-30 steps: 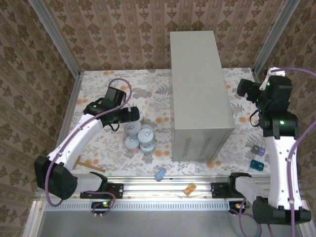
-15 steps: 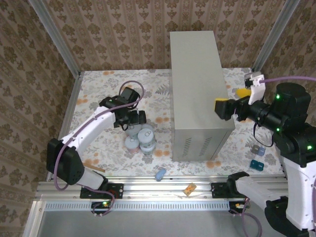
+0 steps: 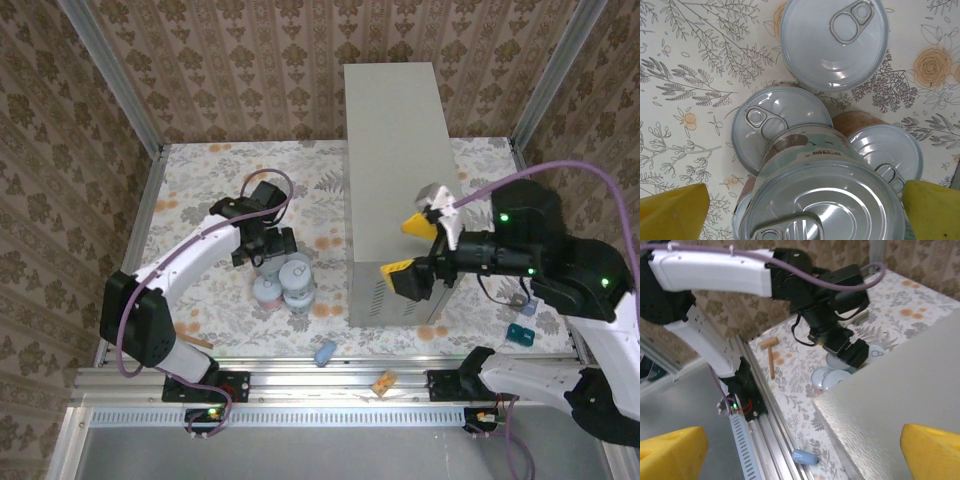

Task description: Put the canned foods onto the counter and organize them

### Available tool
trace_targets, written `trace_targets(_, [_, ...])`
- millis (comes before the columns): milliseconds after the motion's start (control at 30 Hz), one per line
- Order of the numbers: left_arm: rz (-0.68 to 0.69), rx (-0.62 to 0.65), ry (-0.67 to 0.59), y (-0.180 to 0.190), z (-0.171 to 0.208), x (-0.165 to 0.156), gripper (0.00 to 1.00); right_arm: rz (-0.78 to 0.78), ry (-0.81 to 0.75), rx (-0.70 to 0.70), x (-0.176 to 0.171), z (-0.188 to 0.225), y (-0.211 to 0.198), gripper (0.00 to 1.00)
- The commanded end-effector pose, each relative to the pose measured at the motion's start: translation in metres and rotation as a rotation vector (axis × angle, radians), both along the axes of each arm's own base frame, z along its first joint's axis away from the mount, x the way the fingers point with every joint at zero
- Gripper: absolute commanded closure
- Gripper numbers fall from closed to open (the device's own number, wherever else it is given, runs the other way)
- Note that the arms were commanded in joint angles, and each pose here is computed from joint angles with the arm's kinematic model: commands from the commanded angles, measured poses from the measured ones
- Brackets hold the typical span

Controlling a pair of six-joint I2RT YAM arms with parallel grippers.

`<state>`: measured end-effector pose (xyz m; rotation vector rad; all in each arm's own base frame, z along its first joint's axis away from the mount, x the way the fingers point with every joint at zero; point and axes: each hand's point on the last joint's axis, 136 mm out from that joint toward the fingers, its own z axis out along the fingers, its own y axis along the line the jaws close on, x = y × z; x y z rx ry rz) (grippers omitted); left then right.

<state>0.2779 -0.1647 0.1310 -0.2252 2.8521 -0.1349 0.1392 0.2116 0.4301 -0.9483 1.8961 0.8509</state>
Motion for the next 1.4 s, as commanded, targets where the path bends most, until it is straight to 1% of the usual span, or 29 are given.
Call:
trace_targets(0, [0.041,-0.001,0.032,-0.002,-0.011,-0.003,0.00,0.014,-0.042,-0.076,0.008,-0.012,0.015,0.00])
trace_targets(200, [0.059,-0.009,0.031,-0.003,-0.015,-0.003,0.00,0.067,-0.040,-0.100,0.006,-0.024,0.038,0.00])
trace_targets(433, [0.078,-0.021,0.041,-0.002,-0.022,-0.007,0.06,0.087,-0.046,-0.099,0.006,-0.032,0.049,0.00])
trace_targets(533, [0.085,-0.028,0.036,-0.002,-0.024,-0.007,0.12,0.091,-0.049,-0.092,0.005,-0.033,0.051,0.00])
trace_targets(633, [0.093,-0.034,0.040,-0.002,-0.026,-0.008,0.15,0.094,-0.050,-0.097,0.005,-0.035,0.052,0.00])
trace_targets(767, [0.096,-0.059,0.021,-0.004,-0.022,-0.007,0.27,0.093,-0.052,-0.097,0.005,-0.037,0.052,0.00])
trace_targets(833, [0.093,-0.059,0.010,-0.004,-0.018,-0.005,0.33,0.089,-0.054,-0.098,0.006,-0.038,0.052,0.00])
trace_targets(1033, [0.070,-0.054,-0.033,-0.001,0.007,0.000,0.36,0.091,-0.057,-0.103,0.006,-0.041,0.053,0.00])
trace_targets(1067, [0.062,-0.053,-0.044,0.000,0.014,0.001,0.39,0.093,-0.060,-0.102,0.006,-0.041,0.054,0.00])
trace_targets(1167, [0.043,-0.056,-0.078,0.003,0.033,0.004,0.44,0.100,-0.072,-0.097,0.007,-0.038,0.056,0.00])
trace_targets(1233, [0.017,-0.065,-0.094,0.005,0.046,0.005,0.50,0.103,-0.084,-0.094,0.008,-0.037,0.057,0.00])
trace_targets(1267, [0.011,-0.066,-0.098,0.006,0.051,0.006,0.51,0.101,-0.090,-0.091,0.008,-0.035,0.057,0.00])
trace_targets(1333, [-0.029,-0.075,-0.110,0.007,0.063,0.007,0.55,0.098,-0.110,-0.089,0.010,-0.033,0.057,0.00])
trace_targets(1367, [-0.044,-0.077,-0.115,0.008,0.070,0.008,0.56,0.099,-0.121,-0.088,0.011,-0.032,0.058,0.00])
